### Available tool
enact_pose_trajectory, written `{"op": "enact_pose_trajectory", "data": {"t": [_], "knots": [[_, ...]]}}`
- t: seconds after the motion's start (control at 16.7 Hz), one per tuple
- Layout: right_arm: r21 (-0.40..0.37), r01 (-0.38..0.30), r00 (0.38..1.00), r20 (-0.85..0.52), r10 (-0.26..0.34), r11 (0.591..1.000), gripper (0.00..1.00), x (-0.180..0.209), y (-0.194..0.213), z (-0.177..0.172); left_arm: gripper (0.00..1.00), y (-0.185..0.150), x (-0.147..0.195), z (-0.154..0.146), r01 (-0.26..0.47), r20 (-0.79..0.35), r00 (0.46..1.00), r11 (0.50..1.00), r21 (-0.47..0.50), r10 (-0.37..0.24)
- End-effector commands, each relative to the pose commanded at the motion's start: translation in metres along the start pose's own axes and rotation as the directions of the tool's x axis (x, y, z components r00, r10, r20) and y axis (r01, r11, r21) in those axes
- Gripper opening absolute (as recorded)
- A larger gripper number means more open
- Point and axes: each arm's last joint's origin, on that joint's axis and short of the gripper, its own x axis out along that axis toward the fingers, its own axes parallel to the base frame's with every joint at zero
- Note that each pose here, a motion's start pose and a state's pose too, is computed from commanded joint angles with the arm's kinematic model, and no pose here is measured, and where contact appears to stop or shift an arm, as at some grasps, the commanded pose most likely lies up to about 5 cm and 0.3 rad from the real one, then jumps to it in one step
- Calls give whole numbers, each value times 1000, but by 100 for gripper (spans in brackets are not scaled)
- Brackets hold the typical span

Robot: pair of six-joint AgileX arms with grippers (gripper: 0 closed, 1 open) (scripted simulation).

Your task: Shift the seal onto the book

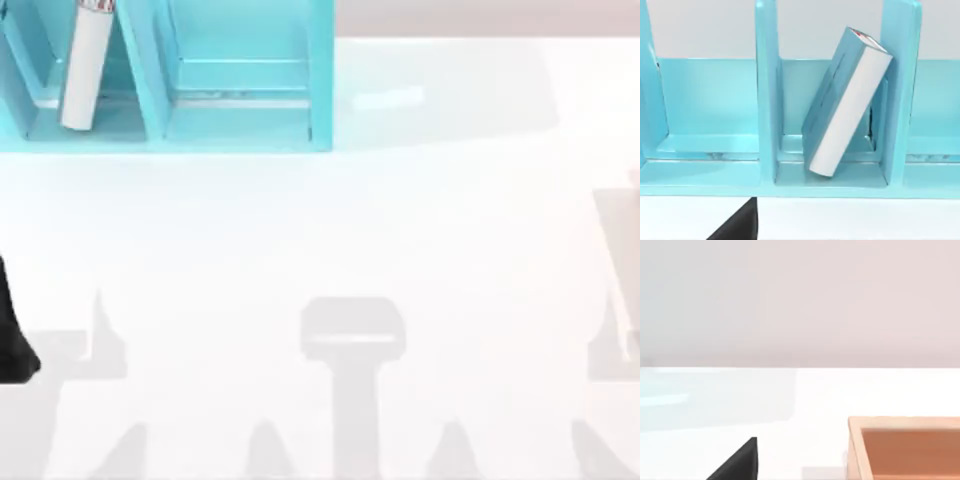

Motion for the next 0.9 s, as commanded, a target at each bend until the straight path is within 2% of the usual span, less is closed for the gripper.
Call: {"op": "enact_pose_trajectory", "data": {"t": [0.18,0.48,0.9], "knots": [[0,0,1000,0,0,1000,100,0,0,0,100,0,0,1,0,2,1000,1000,0,0],[0,0,1000,0,0,1000,100,0,0,0,100,-1,10,20,0,12,1000,1000,7,0],[0,0,1000,0,0,1000,100,0,0,0,100,-5,58,21,32,-146,989,997,67,-22]]}}
